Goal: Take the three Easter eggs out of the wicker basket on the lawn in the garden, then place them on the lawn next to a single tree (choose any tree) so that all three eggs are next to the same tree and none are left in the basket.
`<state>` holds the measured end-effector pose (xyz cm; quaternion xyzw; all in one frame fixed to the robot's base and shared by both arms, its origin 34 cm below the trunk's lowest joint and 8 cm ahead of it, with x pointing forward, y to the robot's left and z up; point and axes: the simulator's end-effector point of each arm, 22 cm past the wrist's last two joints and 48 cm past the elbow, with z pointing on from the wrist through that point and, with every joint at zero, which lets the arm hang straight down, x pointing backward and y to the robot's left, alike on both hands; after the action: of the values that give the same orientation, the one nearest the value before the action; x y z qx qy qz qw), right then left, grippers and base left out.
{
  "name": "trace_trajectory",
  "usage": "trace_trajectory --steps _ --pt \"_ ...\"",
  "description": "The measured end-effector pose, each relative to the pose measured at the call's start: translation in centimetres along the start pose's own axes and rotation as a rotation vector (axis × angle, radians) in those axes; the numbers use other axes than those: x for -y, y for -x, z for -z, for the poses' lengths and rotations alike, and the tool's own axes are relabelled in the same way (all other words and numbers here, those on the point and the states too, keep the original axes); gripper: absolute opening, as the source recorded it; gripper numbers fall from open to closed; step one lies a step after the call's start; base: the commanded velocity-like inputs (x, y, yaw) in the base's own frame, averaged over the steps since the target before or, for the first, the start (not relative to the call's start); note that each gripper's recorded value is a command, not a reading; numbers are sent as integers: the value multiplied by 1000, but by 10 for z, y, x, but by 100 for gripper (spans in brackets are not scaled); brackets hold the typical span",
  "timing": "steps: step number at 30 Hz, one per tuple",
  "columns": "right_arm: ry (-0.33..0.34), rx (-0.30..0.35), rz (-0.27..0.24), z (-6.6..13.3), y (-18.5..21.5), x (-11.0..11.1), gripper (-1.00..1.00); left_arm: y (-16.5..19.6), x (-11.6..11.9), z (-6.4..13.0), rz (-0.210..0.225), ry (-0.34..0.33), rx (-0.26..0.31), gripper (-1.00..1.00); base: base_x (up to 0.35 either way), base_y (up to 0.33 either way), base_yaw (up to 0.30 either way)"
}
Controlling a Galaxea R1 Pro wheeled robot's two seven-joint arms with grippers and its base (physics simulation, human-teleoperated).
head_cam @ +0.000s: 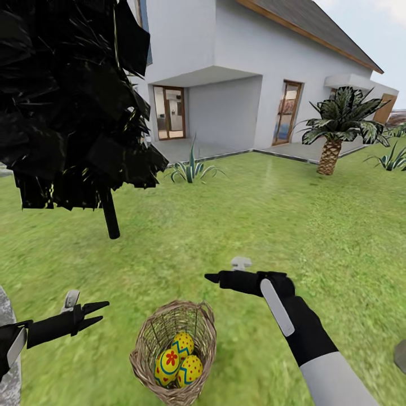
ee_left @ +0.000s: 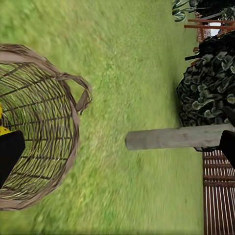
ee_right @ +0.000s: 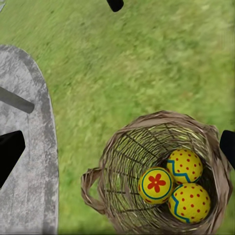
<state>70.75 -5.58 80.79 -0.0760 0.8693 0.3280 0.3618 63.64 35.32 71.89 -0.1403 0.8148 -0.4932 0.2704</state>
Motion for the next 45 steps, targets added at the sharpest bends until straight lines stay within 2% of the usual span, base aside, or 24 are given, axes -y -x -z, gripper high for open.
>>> trace_trajectory --steps 30,45 --pt "-1 -3 5 -3 -2 -4 100 -1 0 -1 1 1 -1 100 0 0 2" --pt "0 -5 7 -4 -2 -5 100 0 0 0 1 1 0 100 0 -100 254"
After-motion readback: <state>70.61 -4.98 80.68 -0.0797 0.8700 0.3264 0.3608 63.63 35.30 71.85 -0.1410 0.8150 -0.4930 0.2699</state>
